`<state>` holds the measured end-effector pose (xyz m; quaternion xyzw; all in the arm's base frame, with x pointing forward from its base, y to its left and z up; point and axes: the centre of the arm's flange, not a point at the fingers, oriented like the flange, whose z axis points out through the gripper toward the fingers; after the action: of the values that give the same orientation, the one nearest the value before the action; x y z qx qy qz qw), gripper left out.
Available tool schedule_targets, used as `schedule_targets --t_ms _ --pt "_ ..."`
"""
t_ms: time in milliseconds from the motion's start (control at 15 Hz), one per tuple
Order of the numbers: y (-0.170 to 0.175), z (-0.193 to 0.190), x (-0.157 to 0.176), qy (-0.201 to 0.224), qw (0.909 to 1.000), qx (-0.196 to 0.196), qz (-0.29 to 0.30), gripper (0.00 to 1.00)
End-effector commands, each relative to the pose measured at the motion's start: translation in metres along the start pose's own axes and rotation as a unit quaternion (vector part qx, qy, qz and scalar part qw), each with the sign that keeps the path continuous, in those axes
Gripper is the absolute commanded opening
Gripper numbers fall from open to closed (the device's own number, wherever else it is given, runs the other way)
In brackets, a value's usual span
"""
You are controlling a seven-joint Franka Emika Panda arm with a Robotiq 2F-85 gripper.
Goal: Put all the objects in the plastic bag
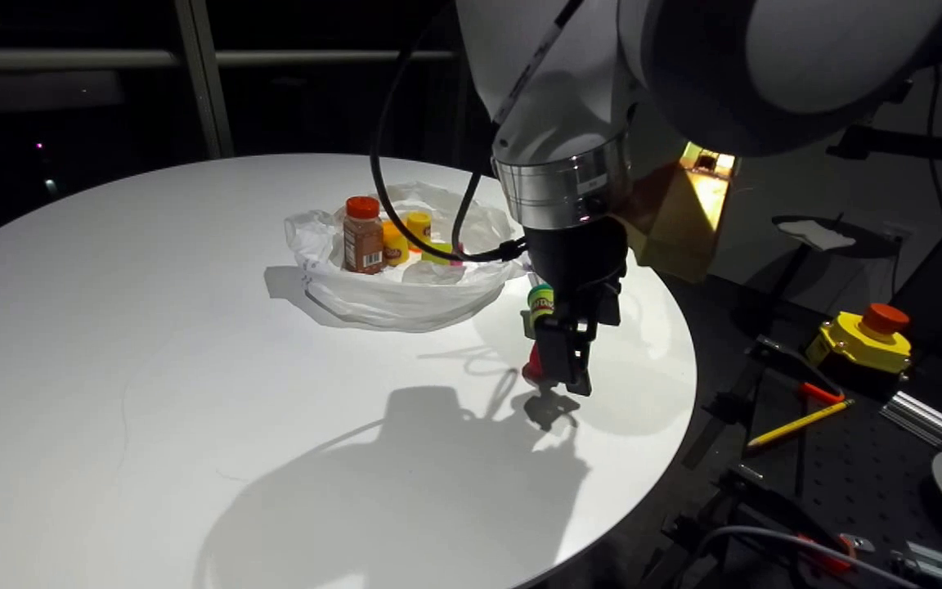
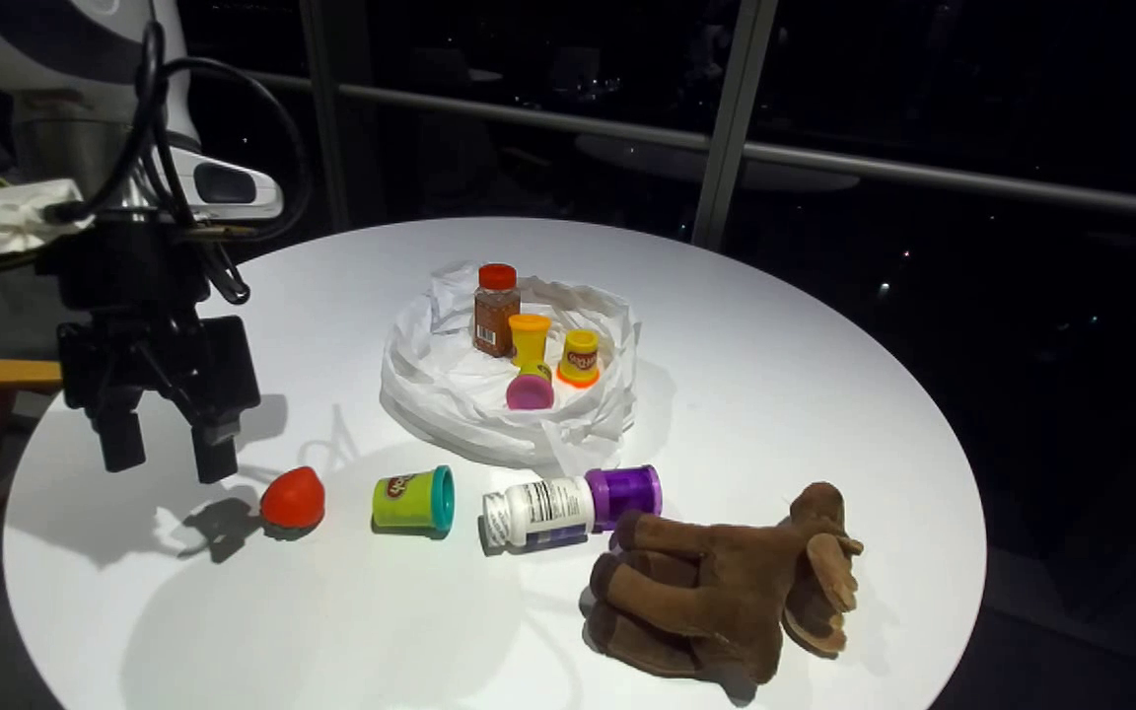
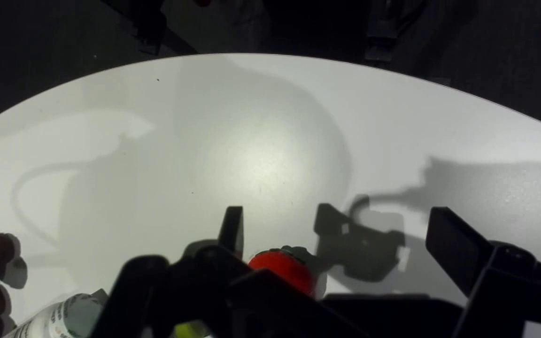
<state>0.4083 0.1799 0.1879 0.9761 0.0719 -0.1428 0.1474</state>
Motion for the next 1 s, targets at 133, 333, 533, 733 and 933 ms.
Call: schedule_targets --t_ms 133,333,533,733,933 --pt "0.001 -0.004 -0.001 0.004 1.0 0.0 0.0 1.0" --pt "0.001 -0.004 -0.001 0.004 1.0 0.0 0.0 1.0" --pt "0.003 -0.002 0.0 0.019 0.9997 0.005 0.018 1.0" --pt "0.005 0.004 0.005 0.037 0.9976 0.019 0.056 1.0" --pt "0.012 0.01 0.007 0.045 0.9948 0.027 0.087 1.0"
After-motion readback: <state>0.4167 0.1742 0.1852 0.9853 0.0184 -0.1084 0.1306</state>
